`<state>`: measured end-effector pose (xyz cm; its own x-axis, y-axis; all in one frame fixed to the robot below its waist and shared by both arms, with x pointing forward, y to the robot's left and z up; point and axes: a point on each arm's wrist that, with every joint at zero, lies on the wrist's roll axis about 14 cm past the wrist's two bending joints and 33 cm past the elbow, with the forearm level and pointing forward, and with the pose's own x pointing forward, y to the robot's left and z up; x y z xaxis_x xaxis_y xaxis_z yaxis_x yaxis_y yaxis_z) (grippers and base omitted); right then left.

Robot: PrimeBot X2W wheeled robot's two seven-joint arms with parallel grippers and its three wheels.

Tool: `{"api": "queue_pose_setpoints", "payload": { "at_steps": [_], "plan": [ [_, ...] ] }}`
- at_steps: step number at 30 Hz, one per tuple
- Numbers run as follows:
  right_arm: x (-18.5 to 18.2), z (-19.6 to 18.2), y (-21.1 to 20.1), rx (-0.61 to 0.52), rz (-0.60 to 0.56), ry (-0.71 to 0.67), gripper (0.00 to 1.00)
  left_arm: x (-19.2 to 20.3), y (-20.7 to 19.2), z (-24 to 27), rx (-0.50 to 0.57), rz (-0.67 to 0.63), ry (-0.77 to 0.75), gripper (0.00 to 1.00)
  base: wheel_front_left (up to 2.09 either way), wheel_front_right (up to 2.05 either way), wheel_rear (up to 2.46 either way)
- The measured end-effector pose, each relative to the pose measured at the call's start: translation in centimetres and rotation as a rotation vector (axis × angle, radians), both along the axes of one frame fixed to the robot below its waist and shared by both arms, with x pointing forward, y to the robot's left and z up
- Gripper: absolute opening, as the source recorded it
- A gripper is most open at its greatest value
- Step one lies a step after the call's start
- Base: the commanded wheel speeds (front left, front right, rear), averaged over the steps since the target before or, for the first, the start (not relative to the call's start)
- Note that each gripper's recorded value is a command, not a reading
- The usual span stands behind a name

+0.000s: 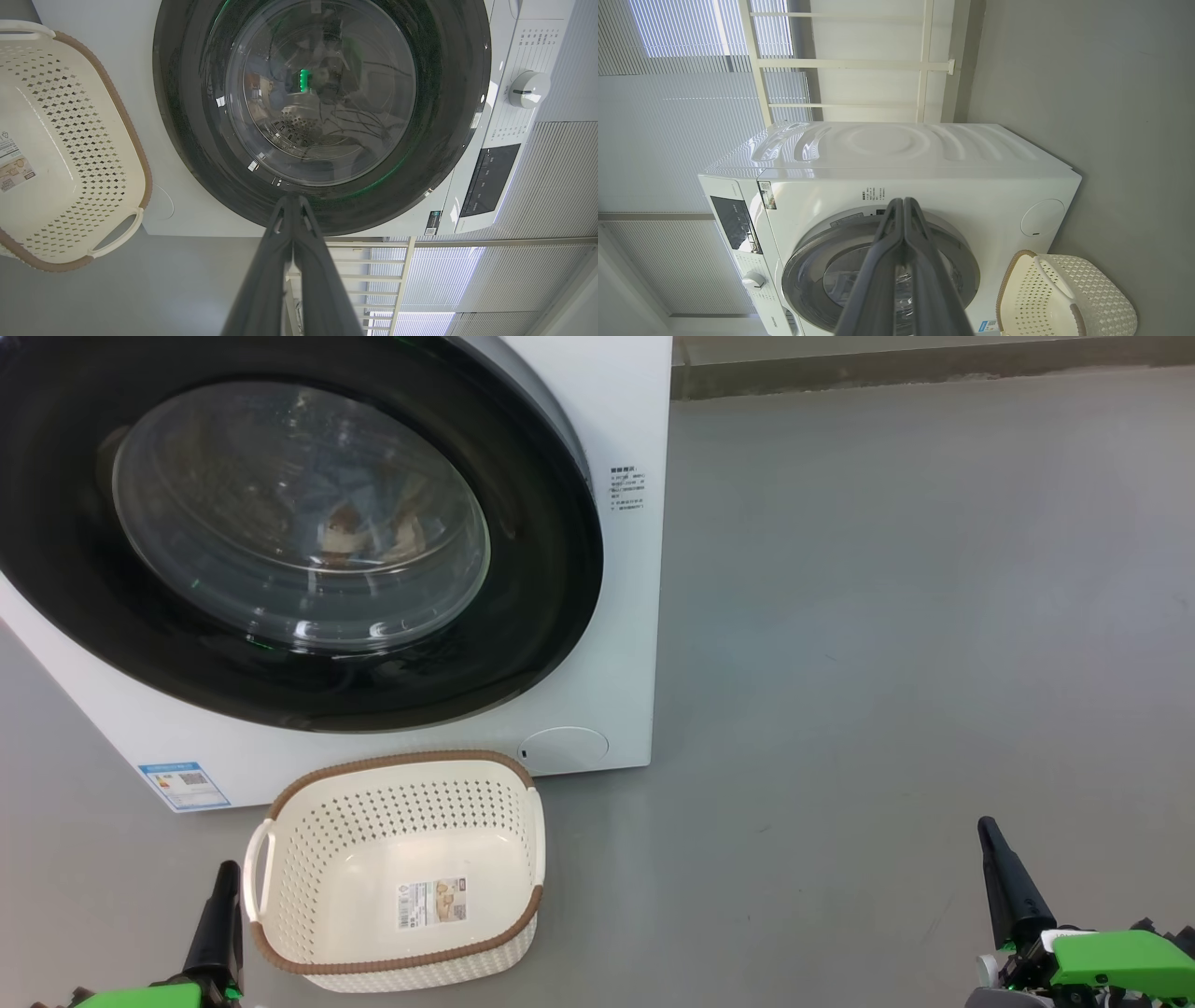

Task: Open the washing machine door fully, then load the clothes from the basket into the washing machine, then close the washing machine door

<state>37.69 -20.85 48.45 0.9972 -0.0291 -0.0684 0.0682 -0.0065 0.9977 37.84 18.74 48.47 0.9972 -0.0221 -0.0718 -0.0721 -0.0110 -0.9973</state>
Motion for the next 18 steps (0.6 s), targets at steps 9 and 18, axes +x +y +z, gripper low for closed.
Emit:
{"api": "queue_pose_setpoints", "payload": {
  "at_steps": [9,18],
  "plan": [
    [-0.01,0.0,-0.01,0.002,-0.001,0.0,0.0,0.0,0.0,0.0,0.0,0.0,0.0,0.0,0.0,0.0,0.0],
    [-0.01,0.0,-0.04,0.001,-0.002,0.0,0.0,0.0,0.0,0.0,0.0,0.0,0.0,0.0,0.0,0.0,0.0]
  ]
}}
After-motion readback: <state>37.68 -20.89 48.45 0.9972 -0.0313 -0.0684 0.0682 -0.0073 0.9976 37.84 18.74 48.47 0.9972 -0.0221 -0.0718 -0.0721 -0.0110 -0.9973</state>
